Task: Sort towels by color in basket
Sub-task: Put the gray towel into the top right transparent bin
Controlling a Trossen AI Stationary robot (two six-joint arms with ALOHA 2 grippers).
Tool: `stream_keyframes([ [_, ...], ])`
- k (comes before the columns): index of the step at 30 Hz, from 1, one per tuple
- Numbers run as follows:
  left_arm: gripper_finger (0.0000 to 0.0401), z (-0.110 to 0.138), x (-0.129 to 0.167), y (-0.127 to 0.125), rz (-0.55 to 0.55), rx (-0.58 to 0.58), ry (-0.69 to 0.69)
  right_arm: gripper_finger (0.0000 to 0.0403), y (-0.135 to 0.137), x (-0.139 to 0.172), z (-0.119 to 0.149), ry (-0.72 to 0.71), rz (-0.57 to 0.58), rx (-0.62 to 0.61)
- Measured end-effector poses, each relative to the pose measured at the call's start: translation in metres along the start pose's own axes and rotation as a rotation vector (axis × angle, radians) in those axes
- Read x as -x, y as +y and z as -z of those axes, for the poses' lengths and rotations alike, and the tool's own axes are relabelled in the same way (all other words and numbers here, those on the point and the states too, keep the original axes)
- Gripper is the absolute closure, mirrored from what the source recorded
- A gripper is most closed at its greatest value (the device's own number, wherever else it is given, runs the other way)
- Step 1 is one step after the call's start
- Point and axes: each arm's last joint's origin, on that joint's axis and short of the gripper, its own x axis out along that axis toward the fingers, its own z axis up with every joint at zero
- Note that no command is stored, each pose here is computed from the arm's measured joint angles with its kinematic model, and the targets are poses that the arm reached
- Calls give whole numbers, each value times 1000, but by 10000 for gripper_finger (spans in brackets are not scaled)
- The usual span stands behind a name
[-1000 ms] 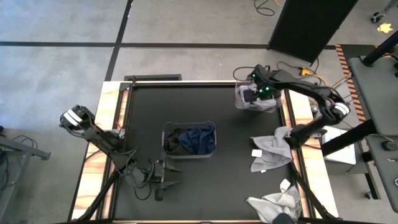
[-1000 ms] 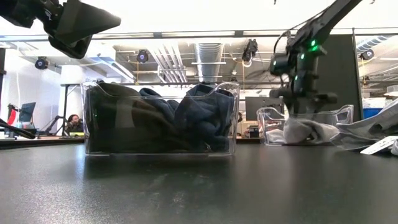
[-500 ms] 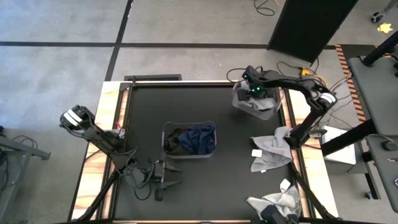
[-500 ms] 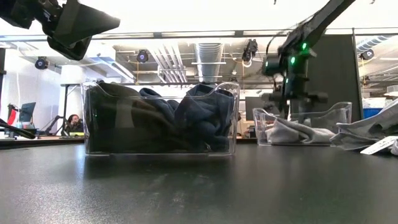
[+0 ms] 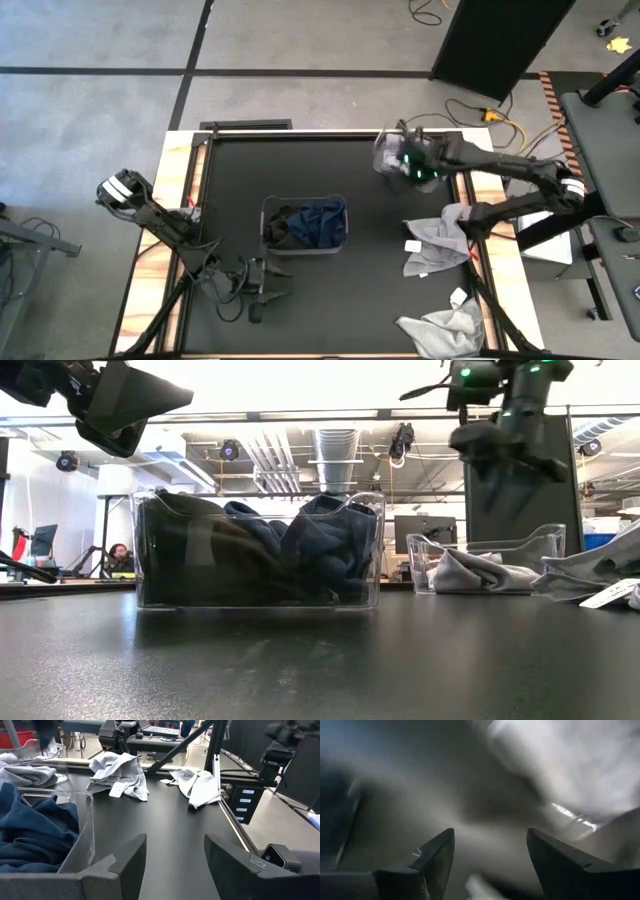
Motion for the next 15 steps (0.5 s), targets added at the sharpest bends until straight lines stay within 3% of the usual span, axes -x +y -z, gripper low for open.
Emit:
stream_keyframes([
  [3,217,0,0,0,0,-2,0,165,9,-8,29,100,-38,42],
  [6,217,0,0,0,0,-3,1,162,-1,-23,46,121,109,1],
  [11,217,0,0,0,0,-13,1,154,-28,-35,48,-15,440,-101],
  [15,217,0,0,0,0,-17,1,151,-32,-33,43,-165,531,-105],
])
